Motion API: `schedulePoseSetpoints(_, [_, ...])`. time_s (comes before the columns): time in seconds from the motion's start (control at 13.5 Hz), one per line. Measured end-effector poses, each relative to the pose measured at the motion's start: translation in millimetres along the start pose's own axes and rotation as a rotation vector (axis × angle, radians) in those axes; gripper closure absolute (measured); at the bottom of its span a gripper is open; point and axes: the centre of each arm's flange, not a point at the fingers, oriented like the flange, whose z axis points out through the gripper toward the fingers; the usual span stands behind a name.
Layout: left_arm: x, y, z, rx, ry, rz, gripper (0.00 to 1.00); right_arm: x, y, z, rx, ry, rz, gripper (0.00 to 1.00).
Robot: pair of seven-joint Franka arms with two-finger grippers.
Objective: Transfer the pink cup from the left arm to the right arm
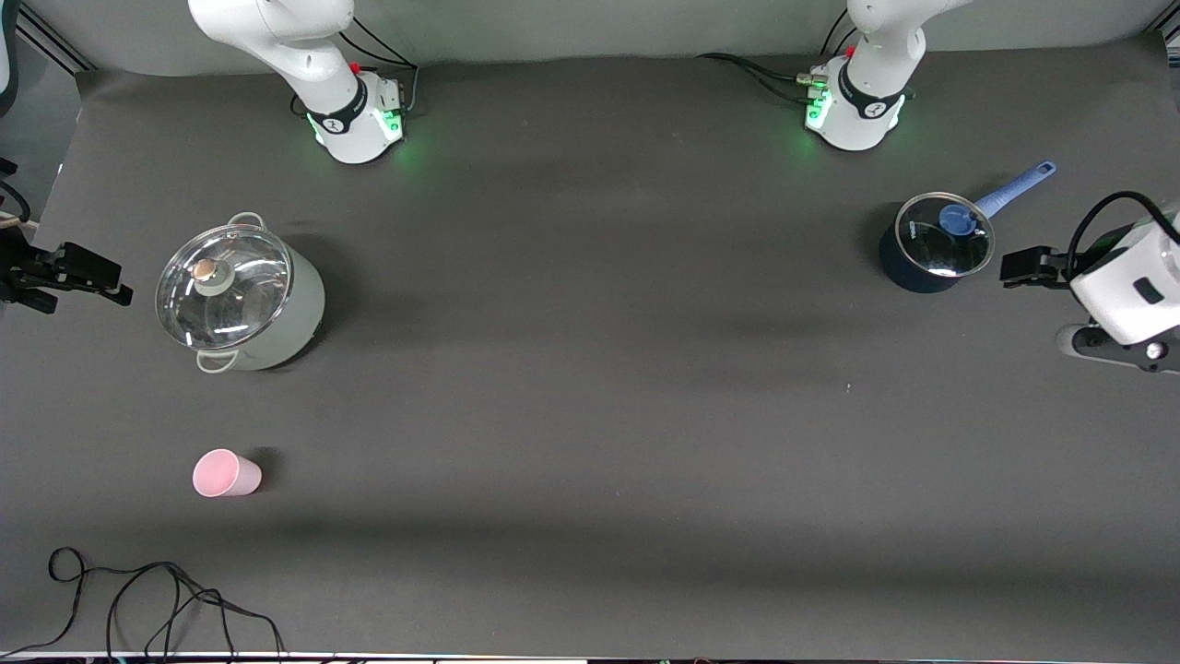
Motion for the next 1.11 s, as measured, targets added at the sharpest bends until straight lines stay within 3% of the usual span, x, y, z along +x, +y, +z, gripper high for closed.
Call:
schedulePoseSetpoints(0.67, [11,20,5,0.041,-0.017,0.017,0.0,3,-19,-7,0.002,0.017,0.109,0.0])
schedulePoseSetpoints(1.11, [-5,-3,-14,0.001,0.117,0.044,0.0,1,-25,-8,0.004,0.002,0.087,0.0])
